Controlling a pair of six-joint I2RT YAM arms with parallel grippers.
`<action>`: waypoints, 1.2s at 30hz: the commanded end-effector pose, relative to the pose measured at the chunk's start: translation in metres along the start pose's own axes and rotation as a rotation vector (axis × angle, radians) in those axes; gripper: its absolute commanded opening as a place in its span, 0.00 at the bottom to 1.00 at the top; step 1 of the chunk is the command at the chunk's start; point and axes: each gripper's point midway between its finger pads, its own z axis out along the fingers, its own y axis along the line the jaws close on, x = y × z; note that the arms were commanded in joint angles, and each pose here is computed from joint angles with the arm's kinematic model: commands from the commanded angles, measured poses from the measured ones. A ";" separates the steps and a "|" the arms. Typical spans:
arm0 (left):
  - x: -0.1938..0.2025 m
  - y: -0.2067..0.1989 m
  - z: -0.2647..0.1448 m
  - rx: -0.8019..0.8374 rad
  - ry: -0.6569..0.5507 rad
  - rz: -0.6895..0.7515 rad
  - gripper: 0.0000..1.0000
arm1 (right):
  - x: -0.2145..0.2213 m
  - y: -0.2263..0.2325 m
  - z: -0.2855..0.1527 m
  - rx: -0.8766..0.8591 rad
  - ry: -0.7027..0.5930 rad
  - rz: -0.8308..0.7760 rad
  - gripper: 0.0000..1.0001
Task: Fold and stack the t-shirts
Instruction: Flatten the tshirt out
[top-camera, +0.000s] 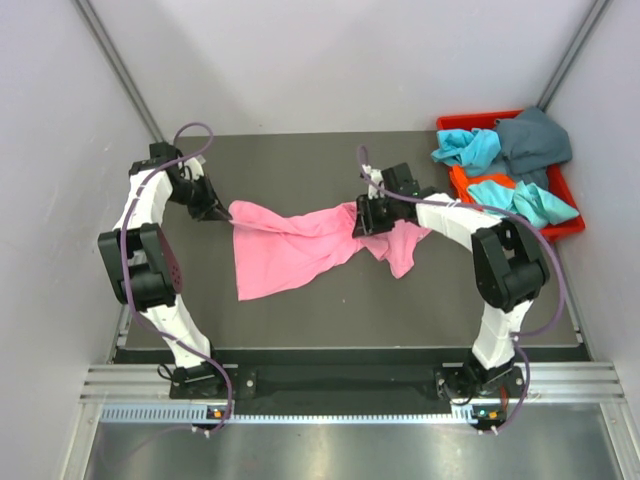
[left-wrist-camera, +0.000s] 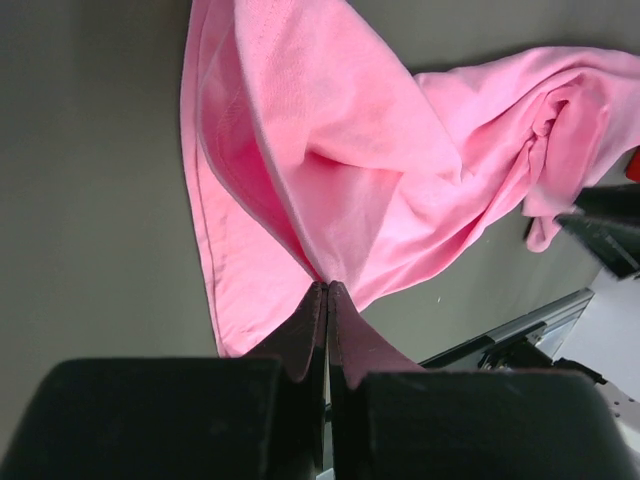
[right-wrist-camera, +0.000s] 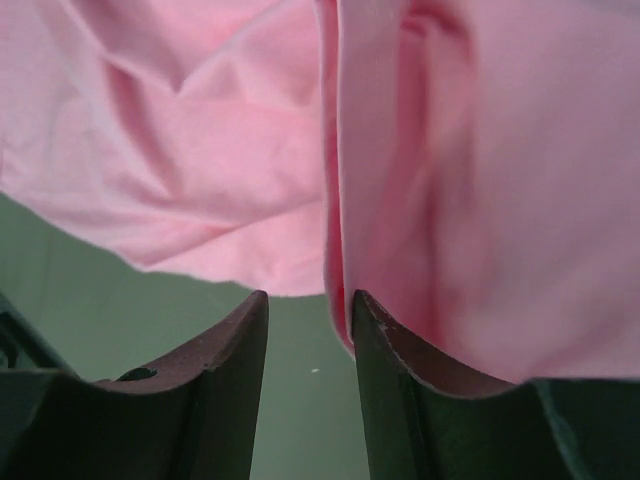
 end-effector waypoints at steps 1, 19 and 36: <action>-0.008 -0.014 -0.016 0.038 -0.063 0.033 0.00 | 0.001 0.042 -0.021 -0.071 -0.036 -0.021 0.40; -0.008 -0.020 -0.016 0.069 -0.068 0.022 0.00 | -0.001 0.007 -0.052 0.196 -0.084 -0.455 0.36; -0.004 -0.024 -0.012 0.104 -0.046 0.003 0.00 | 0.006 -0.042 -0.021 0.339 0.042 -0.669 0.37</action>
